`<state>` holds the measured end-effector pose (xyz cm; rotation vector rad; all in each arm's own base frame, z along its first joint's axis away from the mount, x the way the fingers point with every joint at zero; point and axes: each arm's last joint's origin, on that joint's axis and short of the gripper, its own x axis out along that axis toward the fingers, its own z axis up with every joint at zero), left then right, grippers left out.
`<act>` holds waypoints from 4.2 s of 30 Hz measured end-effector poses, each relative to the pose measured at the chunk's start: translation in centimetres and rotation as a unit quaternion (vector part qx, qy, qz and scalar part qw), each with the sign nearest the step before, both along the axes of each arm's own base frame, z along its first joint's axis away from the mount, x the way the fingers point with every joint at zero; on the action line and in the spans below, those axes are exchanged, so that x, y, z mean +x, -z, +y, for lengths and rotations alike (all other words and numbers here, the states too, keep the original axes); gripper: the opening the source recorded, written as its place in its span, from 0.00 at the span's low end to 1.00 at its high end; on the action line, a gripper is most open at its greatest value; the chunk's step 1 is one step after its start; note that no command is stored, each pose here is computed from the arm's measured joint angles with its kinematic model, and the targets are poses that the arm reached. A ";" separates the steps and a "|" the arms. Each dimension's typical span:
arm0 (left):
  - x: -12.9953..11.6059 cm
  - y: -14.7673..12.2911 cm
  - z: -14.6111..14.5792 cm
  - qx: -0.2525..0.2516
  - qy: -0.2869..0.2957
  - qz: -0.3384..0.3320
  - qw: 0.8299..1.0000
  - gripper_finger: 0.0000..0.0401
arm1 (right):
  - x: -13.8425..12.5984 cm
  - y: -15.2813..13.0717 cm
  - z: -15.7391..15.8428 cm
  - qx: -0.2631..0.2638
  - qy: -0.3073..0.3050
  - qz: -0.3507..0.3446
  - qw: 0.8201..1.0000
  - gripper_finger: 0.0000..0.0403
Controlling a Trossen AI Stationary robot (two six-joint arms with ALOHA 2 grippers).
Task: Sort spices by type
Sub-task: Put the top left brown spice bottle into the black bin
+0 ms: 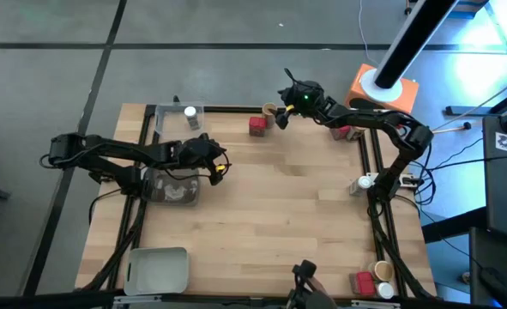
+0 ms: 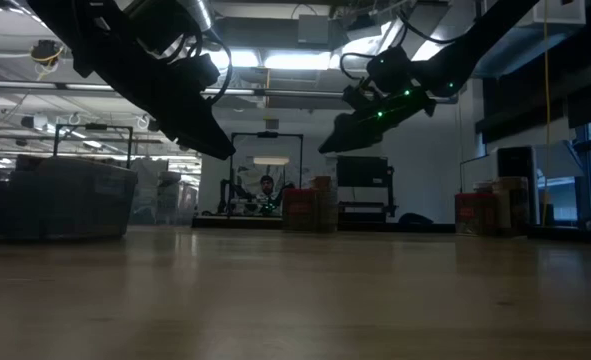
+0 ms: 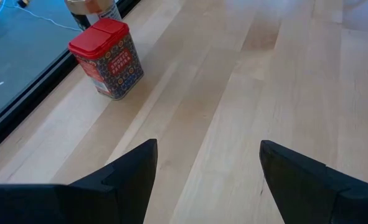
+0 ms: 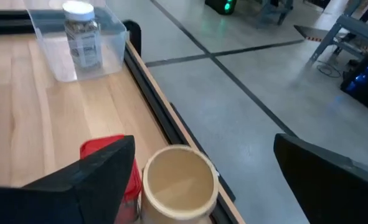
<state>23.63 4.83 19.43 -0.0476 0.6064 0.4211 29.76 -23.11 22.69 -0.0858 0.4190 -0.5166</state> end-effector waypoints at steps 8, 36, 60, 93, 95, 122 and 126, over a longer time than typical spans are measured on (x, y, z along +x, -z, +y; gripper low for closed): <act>0.0 0.0 0.0 0.000 0.000 0.000 1.000 0.66 | 0.8 1.7 -0.5 0.015 -0.006 -0.011 1.000 0.98; 0.0 0.0 0.0 0.010 0.003 0.004 1.000 0.66 | 1.4 4.2 -1.3 0.000 0.023 0.020 1.000 0.98; 0.0 0.0 0.0 0.013 0.004 0.004 1.000 0.66 | 1.7 6.3 -1.7 0.006 0.036 0.036 0.999 0.90; 0.1 0.0 -0.6 -0.005 0.004 0.000 1.000 0.66 | 4.6 0.8 13.2 0.068 -0.193 0.103 0.973 0.70; 0.1 0.0 -0.6 -0.007 0.003 0.000 1.000 0.66 | 5.3 0.9 14.3 0.061 -0.206 0.090 0.972 0.70; -0.2 0.4 -0.9 -0.012 0.008 0.024 1.000 0.66 | 8.9 5.8 17.0 0.046 -0.242 0.068 0.967 0.96; -0.2 0.4 -0.9 -0.012 0.007 0.024 1.000 0.66 | 8.3 4.4 17.1 0.038 -0.246 0.076 0.966 0.96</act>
